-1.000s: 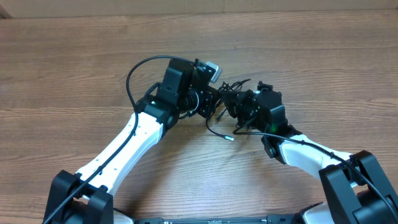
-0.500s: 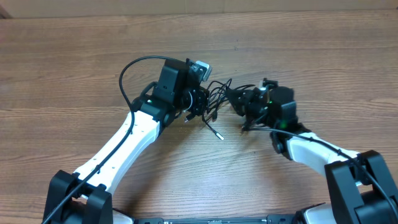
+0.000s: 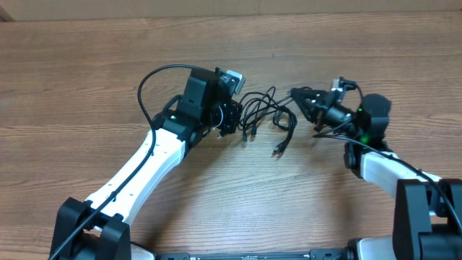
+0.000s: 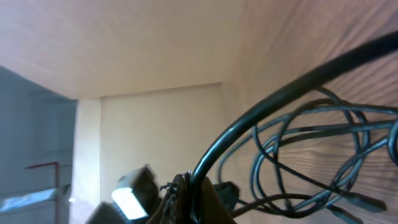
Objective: Untangle cables
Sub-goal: 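Open the right gripper and withdraw it rightward from the cables, then move the right gripper back to the left gripper and grasp cable loops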
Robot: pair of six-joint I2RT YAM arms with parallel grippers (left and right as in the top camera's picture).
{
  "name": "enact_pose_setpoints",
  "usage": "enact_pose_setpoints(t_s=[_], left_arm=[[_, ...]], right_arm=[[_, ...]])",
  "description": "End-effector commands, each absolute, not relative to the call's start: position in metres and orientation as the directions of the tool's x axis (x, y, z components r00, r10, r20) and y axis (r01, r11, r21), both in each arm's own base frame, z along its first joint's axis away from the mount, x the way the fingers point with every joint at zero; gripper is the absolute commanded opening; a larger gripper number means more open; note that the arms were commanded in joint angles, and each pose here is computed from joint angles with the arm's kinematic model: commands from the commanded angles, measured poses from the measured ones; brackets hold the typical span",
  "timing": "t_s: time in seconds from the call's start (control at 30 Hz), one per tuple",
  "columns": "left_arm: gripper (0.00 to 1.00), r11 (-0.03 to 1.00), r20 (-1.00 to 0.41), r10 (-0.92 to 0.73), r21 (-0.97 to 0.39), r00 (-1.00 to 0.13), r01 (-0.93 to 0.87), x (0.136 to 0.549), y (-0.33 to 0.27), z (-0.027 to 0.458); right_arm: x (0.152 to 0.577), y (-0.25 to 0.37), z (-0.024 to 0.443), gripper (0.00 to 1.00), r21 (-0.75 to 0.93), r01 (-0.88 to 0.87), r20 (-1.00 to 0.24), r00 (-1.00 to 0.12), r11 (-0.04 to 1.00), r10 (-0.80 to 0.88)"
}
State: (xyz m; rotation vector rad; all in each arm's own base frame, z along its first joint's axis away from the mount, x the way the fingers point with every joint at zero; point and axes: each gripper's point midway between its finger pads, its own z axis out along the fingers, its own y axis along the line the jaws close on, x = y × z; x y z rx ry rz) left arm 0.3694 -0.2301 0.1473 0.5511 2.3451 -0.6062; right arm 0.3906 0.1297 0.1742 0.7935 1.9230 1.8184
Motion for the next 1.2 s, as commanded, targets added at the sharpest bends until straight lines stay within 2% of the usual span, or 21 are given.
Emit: enact_pose_setpoints(t_s=[0.0, 0.23, 0.6, 0.67, 0.73, 0.83, 0.9, 1.0, 1.17], left_arm=[[0.04, 0.815, -0.674, 0.233, -0.258, -0.701, 0.519, 0.374, -0.225, 0.143], [0.04, 0.815, -0.674, 0.233, -0.258, -0.701, 0.519, 0.374, -0.225, 0.143], [0.04, 0.815, -0.675, 0.233, -0.258, -0.7, 0.519, 0.374, -0.225, 0.144], [0.04, 0.815, -0.676, 0.232, -0.258, -0.699, 0.52, 0.374, -0.225, 0.144], [0.04, 0.814, -0.677, 0.232, -0.258, -0.699, 0.52, 0.374, -0.225, 0.144], [0.04, 0.814, -0.677, 0.232, -0.258, -0.699, 0.52, 0.374, -0.225, 0.144], [0.04, 0.814, -0.677, 0.232, -0.258, -0.699, 0.52, 0.374, -0.225, 0.144], [0.04, 0.814, -0.677, 0.231, -0.258, -0.698, 0.52, 0.374, -0.225, 0.144], [0.04, 0.813, -0.683, 0.229, -0.257, -0.693, 0.522, 0.376, -0.226, 0.146]], right_arm=[[0.387, 0.118, 0.193, 0.04, 0.985, 0.159, 0.171, -0.783, -0.073, 0.597], [0.385, 0.096, 0.214, 0.04, 0.974, 0.163, 0.226, -0.781, -0.159, 0.583], [0.367, 0.08, 0.219, 0.05, 0.984, 0.13, 0.174, -0.838, -0.121, 0.516], [0.363, 0.082, 0.218, 0.13, 0.988, 0.115, 0.151, -0.855, -0.103, 0.497], [0.36, 0.083, 0.217, 0.25, 0.993, 0.088, 0.116, -0.868, -0.081, 0.483], [0.358, 0.085, 0.217, 0.57, 0.997, 0.048, 0.069, -0.879, -0.056, 0.472], [0.357, 0.085, 0.217, 0.81, 0.997, 0.046, 0.066, -0.882, -0.054, 0.467], [0.357, 0.085, 0.217, 0.92, 0.998, 0.045, 0.065, -0.882, -0.054, 0.467], [0.356, 0.089, 0.217, 1.0, 1.0, 0.005, 0.019, -0.887, -0.031, 0.461]])
